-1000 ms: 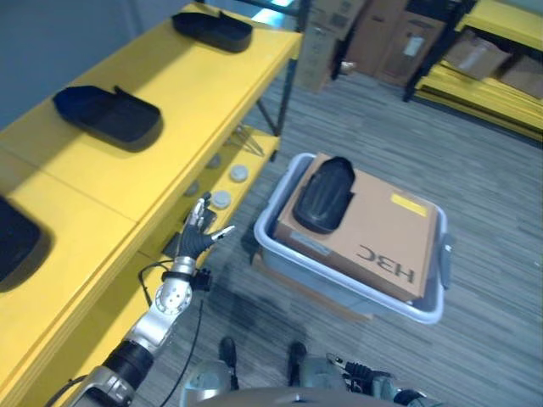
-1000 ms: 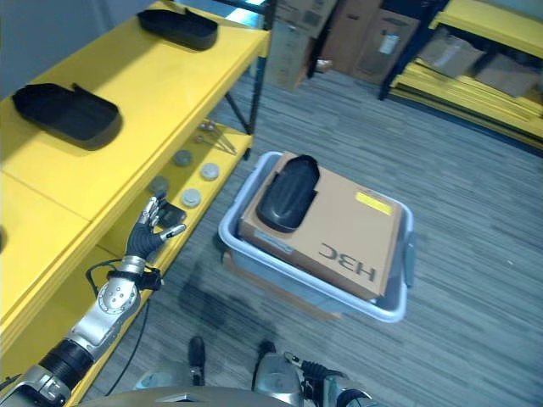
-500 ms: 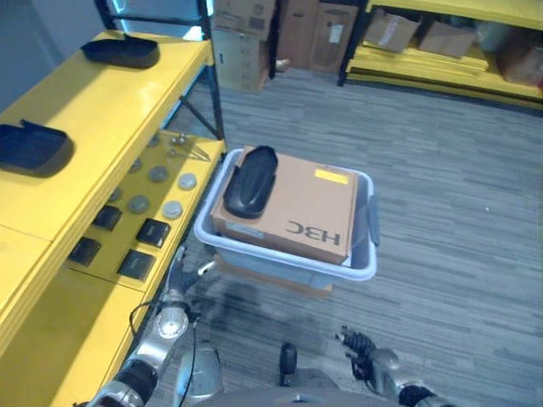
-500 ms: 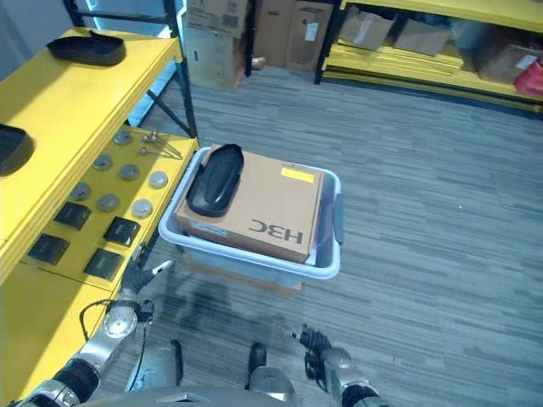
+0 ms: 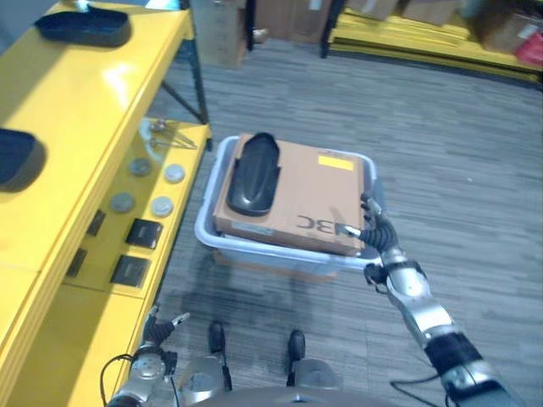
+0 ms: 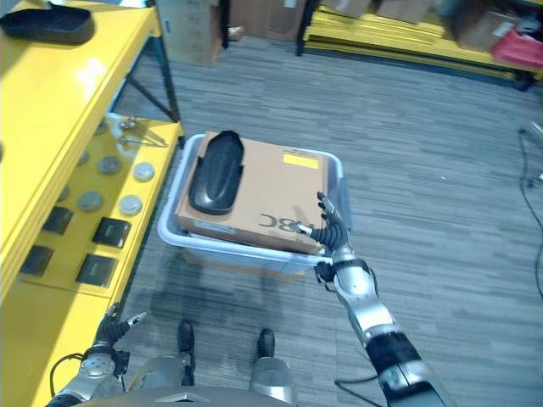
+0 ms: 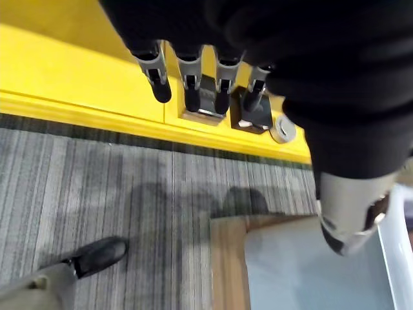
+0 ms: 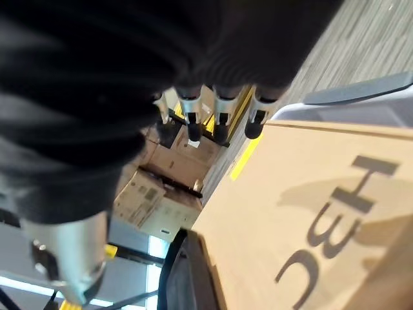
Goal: Move parts from the plastic box to the shelf.
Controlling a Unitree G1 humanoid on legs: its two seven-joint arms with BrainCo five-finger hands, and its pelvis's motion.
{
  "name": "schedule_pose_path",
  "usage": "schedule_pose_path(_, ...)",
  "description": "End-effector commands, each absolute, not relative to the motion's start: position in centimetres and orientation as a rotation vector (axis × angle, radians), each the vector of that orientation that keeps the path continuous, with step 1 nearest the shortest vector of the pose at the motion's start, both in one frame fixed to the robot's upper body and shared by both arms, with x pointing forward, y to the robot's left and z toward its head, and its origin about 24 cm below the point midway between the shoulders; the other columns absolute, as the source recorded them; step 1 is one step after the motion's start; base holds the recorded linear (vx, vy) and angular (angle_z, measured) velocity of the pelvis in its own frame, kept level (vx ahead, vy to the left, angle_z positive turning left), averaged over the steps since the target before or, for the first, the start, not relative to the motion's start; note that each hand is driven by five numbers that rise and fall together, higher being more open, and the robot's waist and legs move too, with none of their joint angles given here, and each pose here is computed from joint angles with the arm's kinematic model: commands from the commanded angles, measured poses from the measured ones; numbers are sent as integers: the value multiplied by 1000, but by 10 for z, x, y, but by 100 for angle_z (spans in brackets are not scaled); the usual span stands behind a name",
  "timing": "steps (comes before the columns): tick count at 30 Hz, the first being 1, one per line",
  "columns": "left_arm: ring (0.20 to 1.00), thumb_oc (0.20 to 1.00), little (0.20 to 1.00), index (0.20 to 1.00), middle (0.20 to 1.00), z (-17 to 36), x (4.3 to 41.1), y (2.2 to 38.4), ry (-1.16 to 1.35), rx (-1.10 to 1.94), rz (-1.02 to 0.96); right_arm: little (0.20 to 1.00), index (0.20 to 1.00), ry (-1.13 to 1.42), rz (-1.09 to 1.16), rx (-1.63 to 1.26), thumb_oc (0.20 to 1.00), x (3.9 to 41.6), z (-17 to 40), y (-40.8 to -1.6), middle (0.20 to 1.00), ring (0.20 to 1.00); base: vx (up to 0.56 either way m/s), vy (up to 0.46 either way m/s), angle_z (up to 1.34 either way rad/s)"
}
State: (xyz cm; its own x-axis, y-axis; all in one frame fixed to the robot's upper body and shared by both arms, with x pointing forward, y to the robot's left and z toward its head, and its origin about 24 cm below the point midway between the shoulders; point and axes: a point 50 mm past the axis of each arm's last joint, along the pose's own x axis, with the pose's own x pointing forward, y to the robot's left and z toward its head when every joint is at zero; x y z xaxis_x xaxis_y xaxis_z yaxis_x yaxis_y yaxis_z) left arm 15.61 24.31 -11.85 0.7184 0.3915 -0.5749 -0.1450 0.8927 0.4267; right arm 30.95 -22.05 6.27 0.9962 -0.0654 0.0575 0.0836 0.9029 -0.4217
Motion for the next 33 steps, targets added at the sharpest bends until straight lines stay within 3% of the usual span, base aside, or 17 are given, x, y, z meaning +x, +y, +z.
schedule_pose_path(1,1000,1000,1000,1000,1000,-101,198,239,600,310,264,1000,1000,-191,-271,-510,1000,351,131,-242,1000,1000,-165,23,50)
schedule_pose_path(11,1000,1000,1000,1000,1000,-89,225,203,496,227,61,1000,1000,-297,-589,-644,1000,385,242,-279,1000,1000,-24,34,34)
schedule_pose_path(19,1000,1000,1000,1000,1000,-82,234,200,469,201,55,1000,1000,-126,-635,-740,1000,392,237,-286,1000,1000,10,18,5)
schedule_pose_path(26,1000,1000,1000,1000,1000,-76,245,195,448,169,61,1000,1000,334,-471,-887,1000,392,175,-298,1000,1000,0,0,0)
schedule_pose_path(29,1000,1000,1000,1000,1000,-74,247,192,442,167,46,200,200,481,-395,-1017,200,388,159,-304,200,200,0,0,0)
schedule_pose_path(33,1000,1000,1000,1000,1000,-74,247,191,441,175,26,200,200,615,-392,-1057,200,377,143,-319,200,200,5,-27,9)
